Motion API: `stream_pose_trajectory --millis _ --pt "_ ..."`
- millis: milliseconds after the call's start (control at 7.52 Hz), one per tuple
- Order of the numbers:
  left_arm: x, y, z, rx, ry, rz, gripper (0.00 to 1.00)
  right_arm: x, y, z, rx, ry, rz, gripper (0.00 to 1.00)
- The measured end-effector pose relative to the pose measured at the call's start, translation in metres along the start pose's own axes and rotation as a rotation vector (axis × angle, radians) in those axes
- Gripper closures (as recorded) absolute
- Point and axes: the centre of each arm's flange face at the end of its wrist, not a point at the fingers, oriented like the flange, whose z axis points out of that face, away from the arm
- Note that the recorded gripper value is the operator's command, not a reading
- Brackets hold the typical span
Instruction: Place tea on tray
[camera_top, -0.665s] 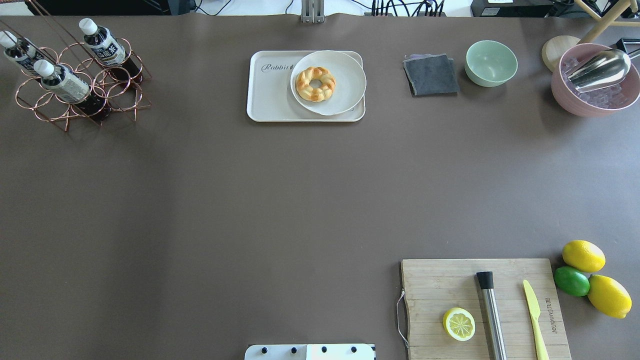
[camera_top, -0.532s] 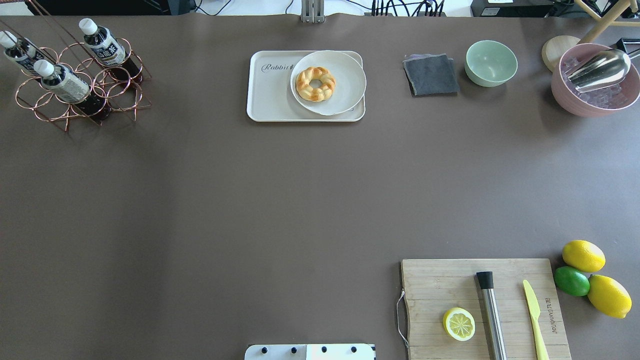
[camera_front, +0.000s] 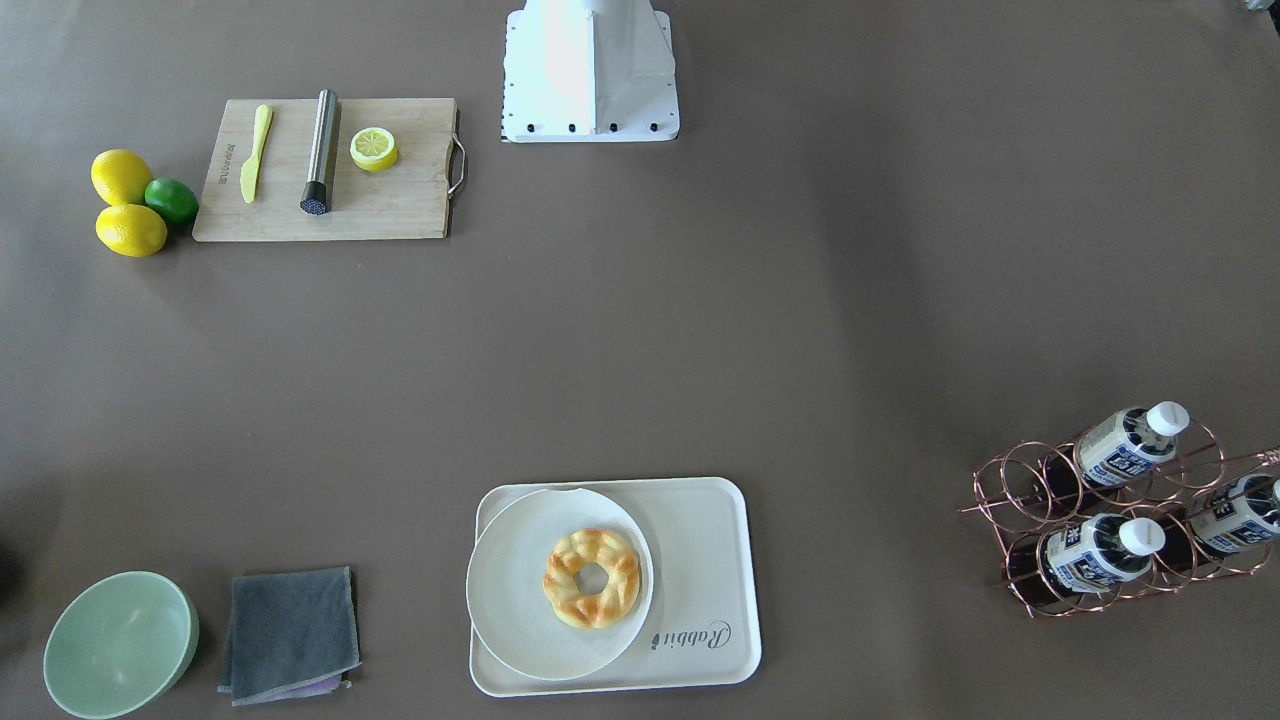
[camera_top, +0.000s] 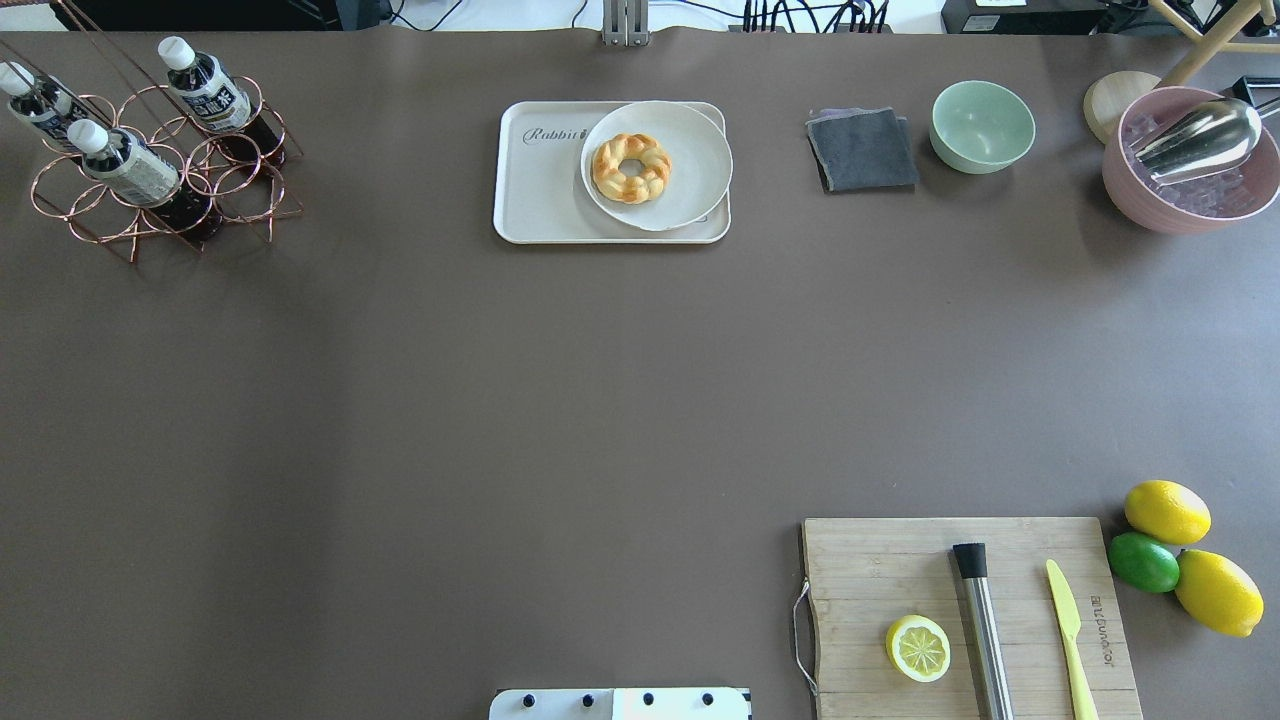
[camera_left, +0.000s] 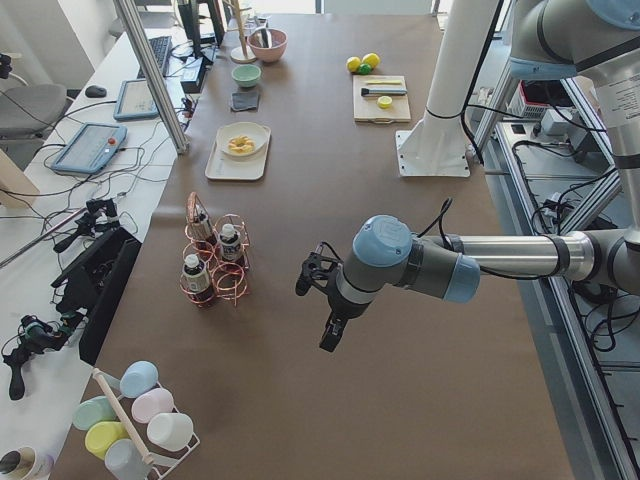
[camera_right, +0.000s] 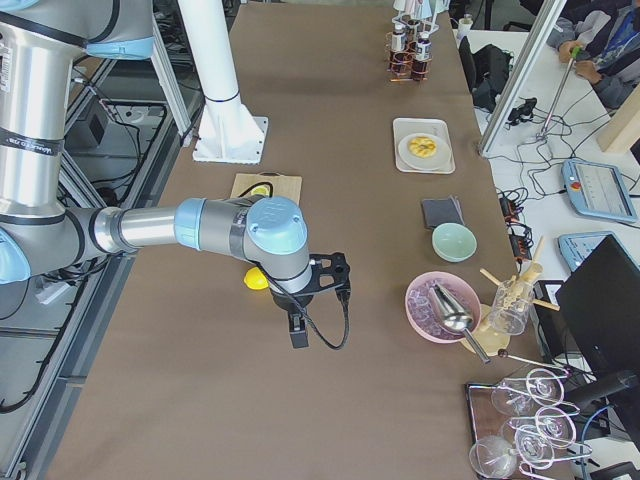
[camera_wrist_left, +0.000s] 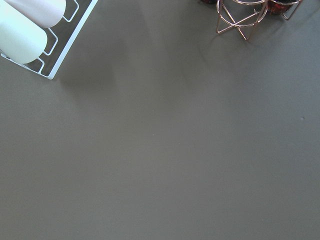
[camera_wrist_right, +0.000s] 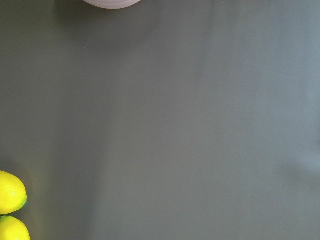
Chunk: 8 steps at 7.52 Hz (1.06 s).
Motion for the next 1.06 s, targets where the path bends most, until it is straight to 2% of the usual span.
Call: stream_pose_trajectory --millis 665,1063 --pt "0.001 -0.001 -0.009 0.054 -0.008 0.03 0.03 -0.004 0.007 0.0 0.0 -0.003 0.003 0.0" --pt "0.002 0.001 -0.012 0.078 -0.011 0.047 0.03 -0.022 0.017 -0.014 0.024 0.001 -0.012 0.0"
